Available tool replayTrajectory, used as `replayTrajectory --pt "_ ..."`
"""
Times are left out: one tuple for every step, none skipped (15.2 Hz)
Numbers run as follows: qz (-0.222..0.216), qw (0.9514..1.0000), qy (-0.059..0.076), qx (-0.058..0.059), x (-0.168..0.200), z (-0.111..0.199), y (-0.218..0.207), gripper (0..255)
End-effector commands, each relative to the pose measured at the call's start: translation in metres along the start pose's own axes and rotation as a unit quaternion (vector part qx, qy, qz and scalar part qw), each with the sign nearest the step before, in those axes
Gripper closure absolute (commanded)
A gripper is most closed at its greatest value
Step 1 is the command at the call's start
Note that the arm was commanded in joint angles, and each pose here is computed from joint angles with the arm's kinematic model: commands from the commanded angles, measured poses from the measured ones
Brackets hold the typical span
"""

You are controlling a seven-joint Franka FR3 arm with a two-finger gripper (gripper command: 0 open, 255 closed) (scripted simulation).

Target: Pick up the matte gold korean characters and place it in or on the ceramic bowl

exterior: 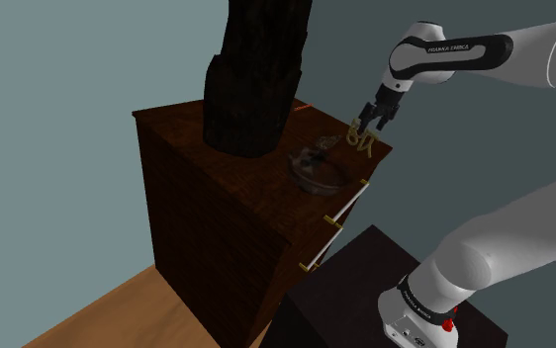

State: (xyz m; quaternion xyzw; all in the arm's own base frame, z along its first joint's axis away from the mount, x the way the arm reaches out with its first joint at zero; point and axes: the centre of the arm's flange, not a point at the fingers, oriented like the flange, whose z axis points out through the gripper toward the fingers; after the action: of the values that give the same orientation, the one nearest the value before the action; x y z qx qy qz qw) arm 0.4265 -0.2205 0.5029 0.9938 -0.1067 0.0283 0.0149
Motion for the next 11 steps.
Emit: replayTrajectory --pt "0.001 1.0000 0.002 -0.002 0.005 0.006 0.008 0" --pt "0.001 1.0000 0.002 -0.002 0.005 0.011 0.008 0" --pt "0.001 1.0000 0.002 -0.002 0.005 0.016 0.008 0" --pt "0.001 1.0000 0.002 -0.002 0.005 0.021 0.008 0" --pt "0.001 1.0000 0.002 -0.002 0.005 0.027 0.008 0" --pt "0.001 1.0000 0.002 -0.002 0.005 0.032 0.008 0" --pt "0.001 1.0000 0.002 -0.002 0.005 0.040 0.008 0" --pt "0.001 1.0000 0.002 -0.002 0.005 0.040 0.008 0" --pt "0.001 1.0000 0.002 -0.002 0.005 0.040 0.008 0" --pt "0.001 1.0000 0.002 -0.002 0.005 0.040 0.008 0" --pt "0.001 1.0000 0.002 -0.002 0.005 0.040 0.008 0"
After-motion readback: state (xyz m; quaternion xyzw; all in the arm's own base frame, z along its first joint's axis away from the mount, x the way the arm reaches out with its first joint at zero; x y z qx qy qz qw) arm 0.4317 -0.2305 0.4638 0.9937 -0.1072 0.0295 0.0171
